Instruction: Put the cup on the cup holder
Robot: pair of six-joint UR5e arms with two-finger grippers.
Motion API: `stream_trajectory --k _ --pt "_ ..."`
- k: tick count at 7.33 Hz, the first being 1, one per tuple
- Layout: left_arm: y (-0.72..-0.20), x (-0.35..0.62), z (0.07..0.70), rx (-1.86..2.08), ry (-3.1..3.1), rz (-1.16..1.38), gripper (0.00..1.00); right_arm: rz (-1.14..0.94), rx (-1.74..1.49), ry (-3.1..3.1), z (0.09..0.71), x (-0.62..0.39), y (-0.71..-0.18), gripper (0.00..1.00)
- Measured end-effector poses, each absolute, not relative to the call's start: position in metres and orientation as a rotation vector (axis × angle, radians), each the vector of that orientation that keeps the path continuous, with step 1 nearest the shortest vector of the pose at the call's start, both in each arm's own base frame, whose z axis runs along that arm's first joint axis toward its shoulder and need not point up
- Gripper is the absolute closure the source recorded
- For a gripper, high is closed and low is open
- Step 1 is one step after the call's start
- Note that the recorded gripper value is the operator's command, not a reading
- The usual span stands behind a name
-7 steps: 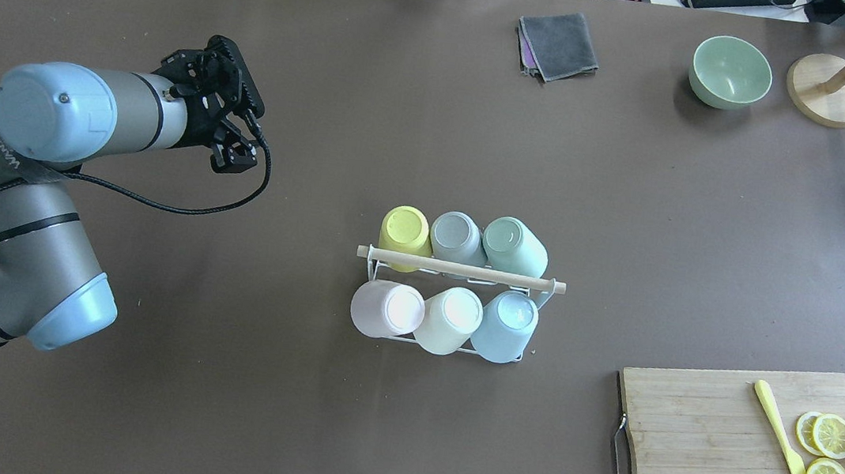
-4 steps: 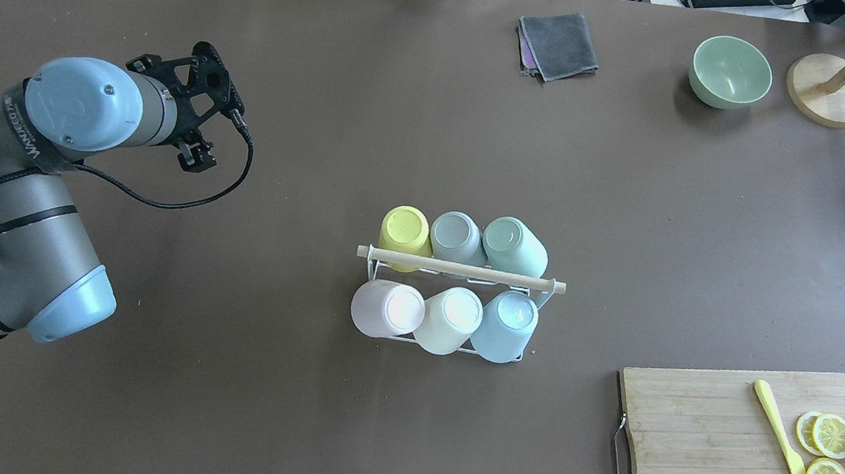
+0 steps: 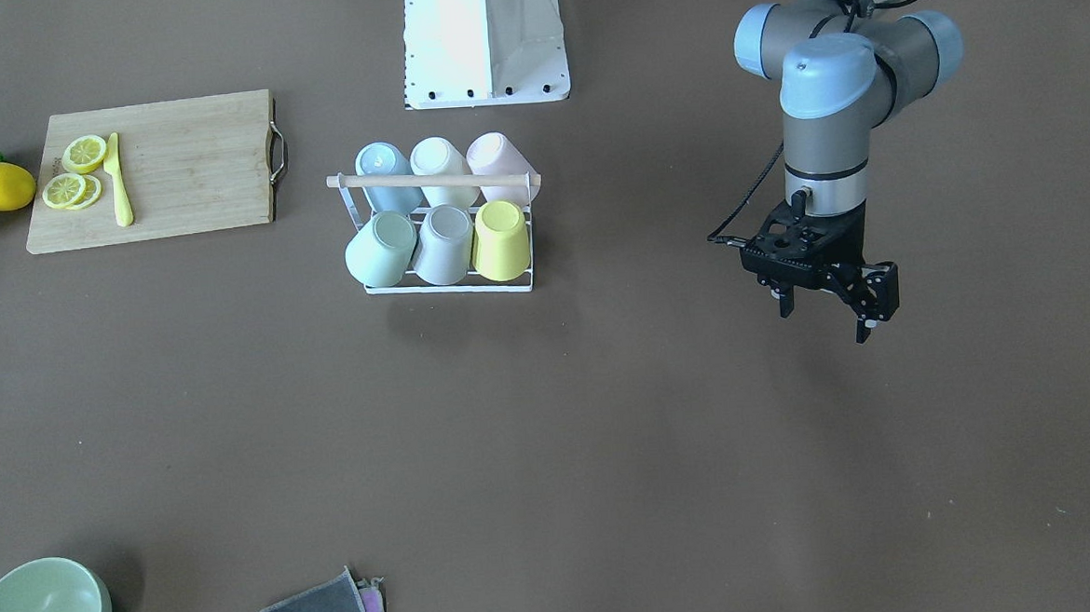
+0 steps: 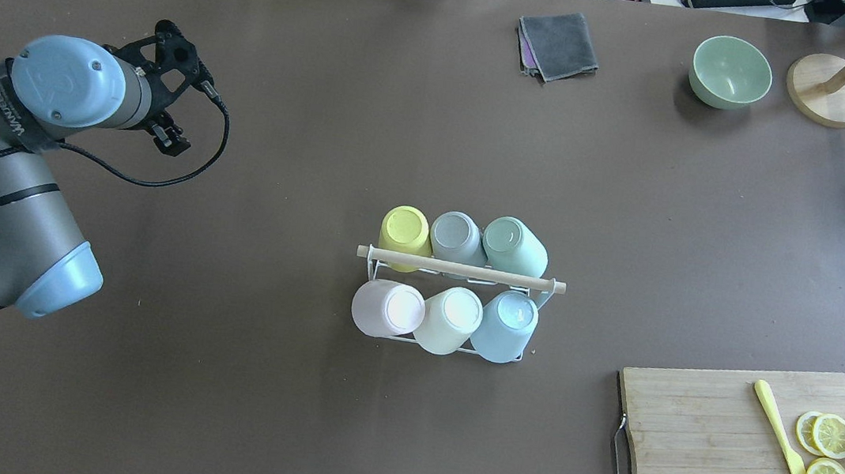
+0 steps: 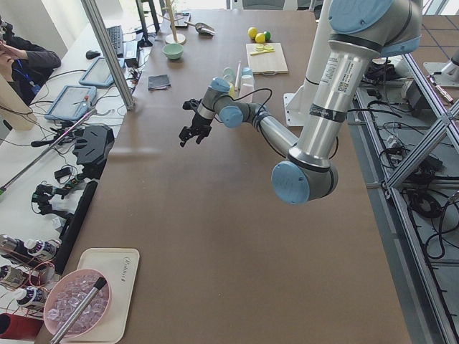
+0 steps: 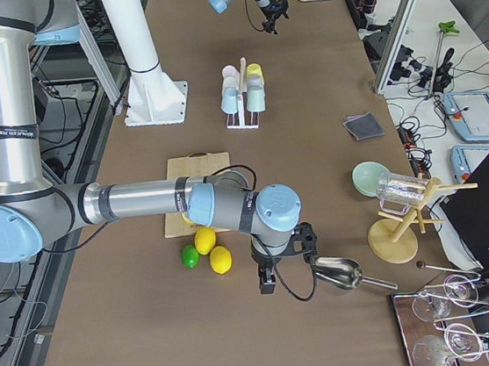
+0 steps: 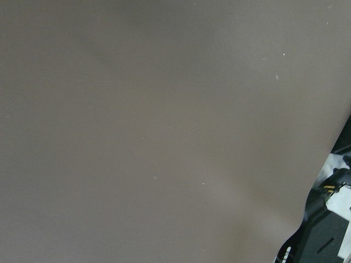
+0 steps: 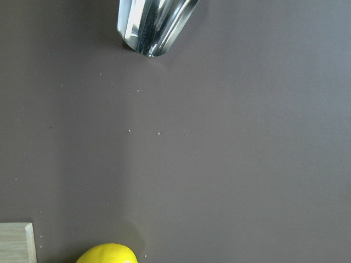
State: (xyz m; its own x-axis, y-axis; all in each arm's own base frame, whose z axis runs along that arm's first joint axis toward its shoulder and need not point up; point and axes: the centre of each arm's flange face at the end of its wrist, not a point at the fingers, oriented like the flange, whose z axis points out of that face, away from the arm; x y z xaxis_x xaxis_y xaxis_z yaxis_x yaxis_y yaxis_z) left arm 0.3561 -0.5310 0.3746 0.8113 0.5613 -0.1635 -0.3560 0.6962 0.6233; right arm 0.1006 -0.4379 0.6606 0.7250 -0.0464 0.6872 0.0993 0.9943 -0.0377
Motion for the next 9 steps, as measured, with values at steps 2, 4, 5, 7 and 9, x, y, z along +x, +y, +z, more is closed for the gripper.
stream_trajectory --k 2,4,5,7,9 --pt "-0.562 0.295 0.396 0.42 0.518 0.414 0.01 -0.091 -0.056 -0.75 0.659 0.097 -0.441 0.0" --pt "-0.586 0.218 0.409 0.277 0.635 0.294 0.01 -0.095 -0.055 -0.748 0.659 0.096 -0.442 0.0" --pt "-0.592 0.177 0.42 0.204 0.68 0.224 0.01 -0.095 -0.055 -0.748 0.659 0.095 -0.442 0.0" --pt "-0.582 0.097 0.464 0.08 0.756 0.075 0.01 -0.096 -0.057 -0.747 0.66 0.095 -0.441 0.0" --pt "-0.542 0.03 0.525 0.008 0.784 -0.031 0.01 -0.095 -0.058 -0.747 0.661 0.095 -0.441 0.0"
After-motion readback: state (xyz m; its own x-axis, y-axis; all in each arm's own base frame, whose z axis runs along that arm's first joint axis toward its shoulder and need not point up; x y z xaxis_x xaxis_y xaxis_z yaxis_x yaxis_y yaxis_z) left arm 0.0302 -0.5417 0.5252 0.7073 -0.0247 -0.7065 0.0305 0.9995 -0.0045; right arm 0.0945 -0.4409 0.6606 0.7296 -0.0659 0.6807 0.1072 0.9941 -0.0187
